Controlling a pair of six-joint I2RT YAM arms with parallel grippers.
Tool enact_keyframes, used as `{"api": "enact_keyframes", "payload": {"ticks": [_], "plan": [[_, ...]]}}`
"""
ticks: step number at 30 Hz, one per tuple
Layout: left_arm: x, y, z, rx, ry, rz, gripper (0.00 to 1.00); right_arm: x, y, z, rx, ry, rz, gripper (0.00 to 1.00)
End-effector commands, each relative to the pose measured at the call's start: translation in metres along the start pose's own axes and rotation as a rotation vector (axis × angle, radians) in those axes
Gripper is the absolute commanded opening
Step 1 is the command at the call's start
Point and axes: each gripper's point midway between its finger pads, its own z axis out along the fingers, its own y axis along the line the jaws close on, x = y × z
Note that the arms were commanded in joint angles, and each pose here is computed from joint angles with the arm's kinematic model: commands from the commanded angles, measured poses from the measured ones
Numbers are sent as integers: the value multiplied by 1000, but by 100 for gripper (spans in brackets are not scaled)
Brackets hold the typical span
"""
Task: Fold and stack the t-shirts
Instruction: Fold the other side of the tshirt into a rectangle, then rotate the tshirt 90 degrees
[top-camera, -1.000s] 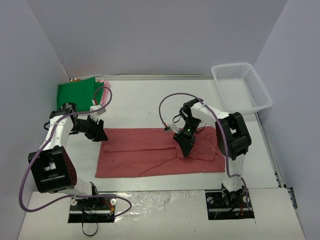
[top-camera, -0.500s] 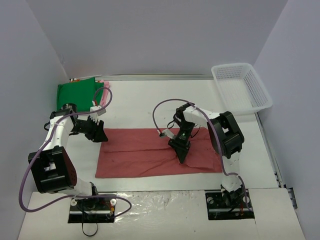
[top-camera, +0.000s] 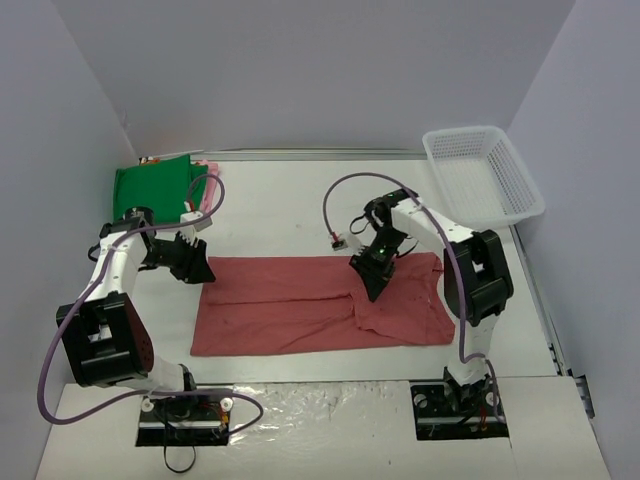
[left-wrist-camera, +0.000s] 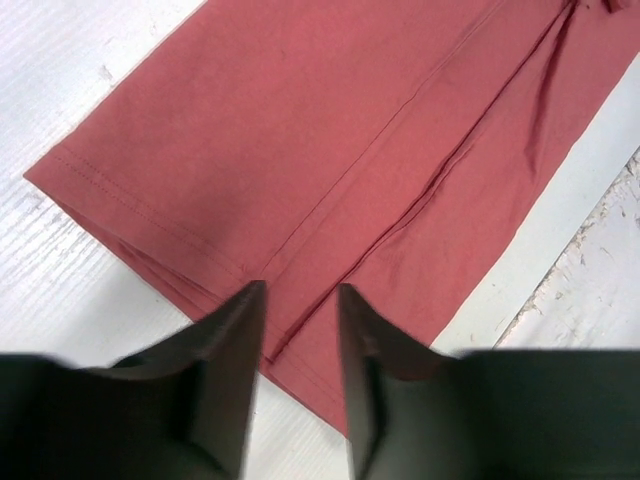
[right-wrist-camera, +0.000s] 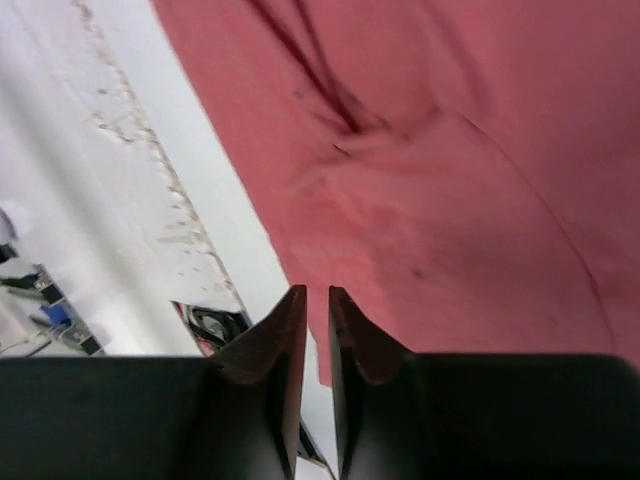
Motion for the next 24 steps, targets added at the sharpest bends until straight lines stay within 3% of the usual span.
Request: {"api": "enact_keyframes", "payload": {"ticks": [1, 3, 4, 5, 8, 17, 24], "plan": [[-9, -9, -5, 30, -47, 25, 29, 35, -14, -17, 104, 22, 113, 7], [-12, -9, -3, 49, -53, 26, 19, 48, -26, -21, 131, 4, 162, 0], [-15, -10, -1, 64, -55, 30, 7, 56, -27, -19, 134, 6, 180, 0], [-19, -9, 0, 67, -55, 39, 3, 61, -29, -19, 142, 4, 195, 0], [-18, -11, 16, 94, 6, 53, 2, 77, -31, -18, 157, 6, 228, 0], [-11, 35, 66, 11, 185, 97, 2, 96, -35, -15, 170, 20, 298, 0], [27, 73, 86, -40, 382, 60, 2, 98, -53, -5, 162, 60, 338, 0]]}}
